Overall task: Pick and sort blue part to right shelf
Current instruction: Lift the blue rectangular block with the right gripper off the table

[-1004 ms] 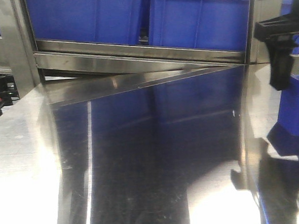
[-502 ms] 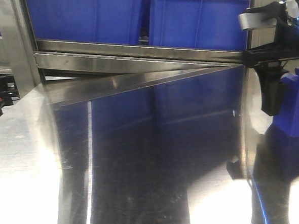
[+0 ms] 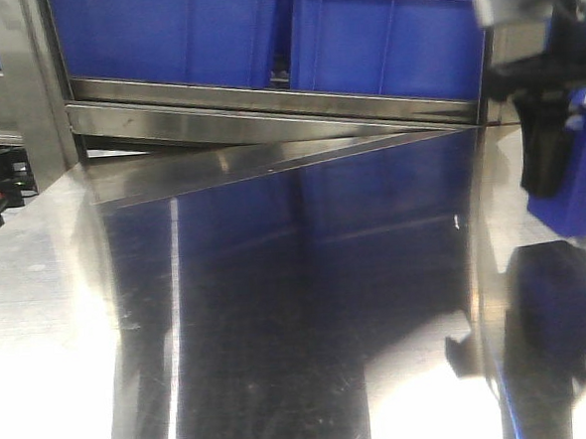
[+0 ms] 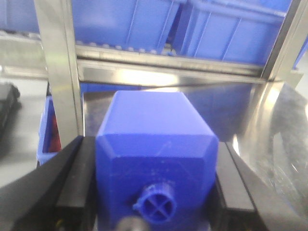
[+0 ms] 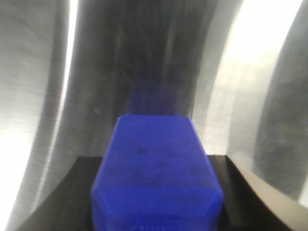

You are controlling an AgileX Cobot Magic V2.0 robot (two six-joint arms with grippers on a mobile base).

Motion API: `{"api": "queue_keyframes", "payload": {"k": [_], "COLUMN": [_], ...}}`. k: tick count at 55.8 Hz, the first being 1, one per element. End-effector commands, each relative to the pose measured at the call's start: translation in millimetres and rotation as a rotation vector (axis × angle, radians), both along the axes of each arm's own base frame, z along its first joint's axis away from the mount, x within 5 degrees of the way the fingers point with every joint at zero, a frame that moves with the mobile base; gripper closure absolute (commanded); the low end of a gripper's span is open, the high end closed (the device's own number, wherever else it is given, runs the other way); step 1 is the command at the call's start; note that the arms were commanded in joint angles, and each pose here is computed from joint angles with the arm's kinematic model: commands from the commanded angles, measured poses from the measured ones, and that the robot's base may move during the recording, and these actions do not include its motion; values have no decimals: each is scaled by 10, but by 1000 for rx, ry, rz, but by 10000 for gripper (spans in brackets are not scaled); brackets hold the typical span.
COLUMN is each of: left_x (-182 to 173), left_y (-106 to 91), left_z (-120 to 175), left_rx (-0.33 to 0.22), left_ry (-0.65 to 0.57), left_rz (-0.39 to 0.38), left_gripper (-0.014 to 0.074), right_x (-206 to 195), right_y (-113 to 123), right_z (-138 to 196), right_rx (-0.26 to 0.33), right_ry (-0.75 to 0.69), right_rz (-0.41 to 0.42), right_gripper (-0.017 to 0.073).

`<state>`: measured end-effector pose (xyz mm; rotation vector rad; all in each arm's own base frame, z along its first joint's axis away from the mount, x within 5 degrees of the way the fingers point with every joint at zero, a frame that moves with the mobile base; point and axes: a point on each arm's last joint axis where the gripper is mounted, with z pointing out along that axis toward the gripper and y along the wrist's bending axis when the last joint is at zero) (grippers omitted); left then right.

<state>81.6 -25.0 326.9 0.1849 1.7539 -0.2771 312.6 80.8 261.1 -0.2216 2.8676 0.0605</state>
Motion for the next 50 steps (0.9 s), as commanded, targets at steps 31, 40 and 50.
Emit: {"api": "queue_keyframes", "payload": {"k": [31,40,50], "left_x": [-594,-598,-598], "left_y": [200,201,201], "left_z": [-307,-298,-300], "left_rx": [16,13,13], "left_ry": [-269,-281,-279], "left_rz": [36,36,36], "left_gripper": [258,258,258], "right_x": [-1432,-1930,-2479], "right_y": [-374,-503,-646], "right_z": [496,465,455], "right_rx": [128,172,224], "right_ry": [-718,-920,-1157], "right_rz": [72,69,63], "right_gripper": [407,407,407]}}
